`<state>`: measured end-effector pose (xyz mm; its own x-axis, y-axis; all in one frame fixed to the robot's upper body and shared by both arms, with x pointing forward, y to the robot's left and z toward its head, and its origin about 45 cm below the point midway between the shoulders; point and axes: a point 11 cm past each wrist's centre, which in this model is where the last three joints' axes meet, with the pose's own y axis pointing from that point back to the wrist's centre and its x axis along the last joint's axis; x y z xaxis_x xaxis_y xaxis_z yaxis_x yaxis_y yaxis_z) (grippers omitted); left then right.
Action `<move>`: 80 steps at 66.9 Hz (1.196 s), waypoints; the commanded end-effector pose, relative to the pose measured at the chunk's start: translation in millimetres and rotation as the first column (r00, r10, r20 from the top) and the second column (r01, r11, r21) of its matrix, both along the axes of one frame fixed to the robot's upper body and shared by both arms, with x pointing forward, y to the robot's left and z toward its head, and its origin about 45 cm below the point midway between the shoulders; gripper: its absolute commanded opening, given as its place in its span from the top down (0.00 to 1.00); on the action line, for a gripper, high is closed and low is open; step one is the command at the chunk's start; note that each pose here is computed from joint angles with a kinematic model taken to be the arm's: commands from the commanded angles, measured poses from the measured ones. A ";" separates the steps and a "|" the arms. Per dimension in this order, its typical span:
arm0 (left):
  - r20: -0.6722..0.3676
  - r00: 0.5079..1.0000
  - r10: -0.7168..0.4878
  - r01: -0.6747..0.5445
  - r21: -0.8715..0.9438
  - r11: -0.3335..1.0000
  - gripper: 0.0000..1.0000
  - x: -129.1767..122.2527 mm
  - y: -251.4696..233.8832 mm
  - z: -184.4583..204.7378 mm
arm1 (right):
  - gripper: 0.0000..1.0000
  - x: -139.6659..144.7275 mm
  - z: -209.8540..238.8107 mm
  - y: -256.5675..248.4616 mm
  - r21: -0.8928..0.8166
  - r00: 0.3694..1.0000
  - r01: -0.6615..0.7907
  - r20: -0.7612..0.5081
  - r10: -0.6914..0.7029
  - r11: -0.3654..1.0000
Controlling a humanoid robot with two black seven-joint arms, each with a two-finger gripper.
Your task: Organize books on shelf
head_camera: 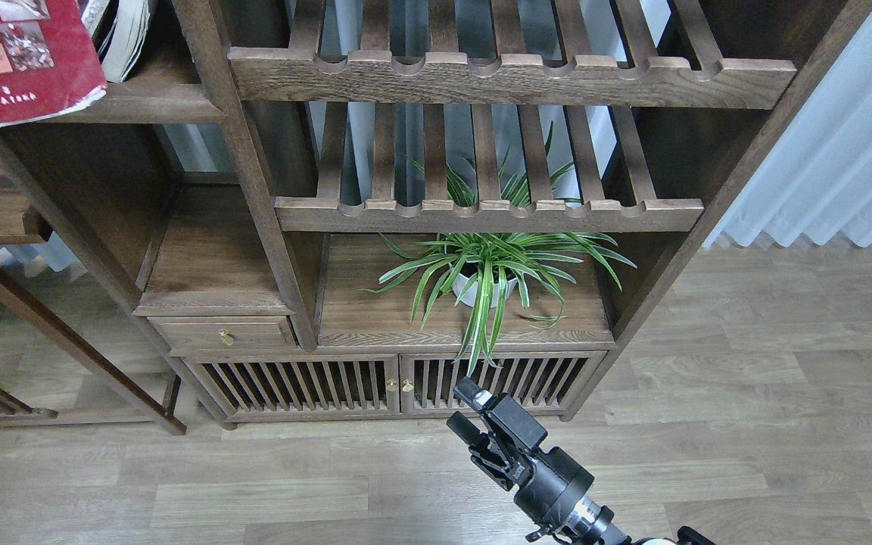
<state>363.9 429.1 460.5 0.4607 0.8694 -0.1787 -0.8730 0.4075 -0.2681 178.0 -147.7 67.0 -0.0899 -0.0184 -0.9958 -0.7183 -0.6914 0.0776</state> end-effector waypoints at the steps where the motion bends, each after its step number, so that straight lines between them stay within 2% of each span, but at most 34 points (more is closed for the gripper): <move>1: 0.019 0.999 0.043 -0.044 0.060 0.997 0.98 10.0 6.7 17.9 | 0.00 -0.8 -0.6 -0.5 0.000 1.000 0.003 -0.003 -0.003 1.000; 12: -0.020 0.994 0.104 -0.100 0.147 0.984 0.97 36.1 13.1 22.8 | 0.01 -0.6 0.9 -0.5 0.002 1.000 0.000 0.001 0.000 1.000; 37: -0.117 0.984 0.132 -0.102 0.234 0.967 0.97 89.9 -0.3 36.1 | 0.01 -3.1 -1.2 -8.8 -0.016 1.000 0.004 -0.005 -0.004 1.000; 54: -0.158 0.963 0.219 -0.169 0.280 0.945 0.97 115.5 8.3 59.4 | 0.01 0.2 -0.2 -14.8 -0.022 1.000 0.019 0.001 -0.019 1.000; 80: -0.213 0.957 0.197 -0.119 0.331 0.936 0.97 144.8 -32.9 54.3 | 0.01 0.7 0.3 -15.0 -0.020 1.000 0.021 0.002 -0.021 1.000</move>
<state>504.4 406.4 519.8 0.2744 0.9614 0.0193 -0.9603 0.2729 0.0582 178.2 -162.2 66.9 -0.0896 -0.0379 -0.9953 -0.7318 -0.6753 0.0915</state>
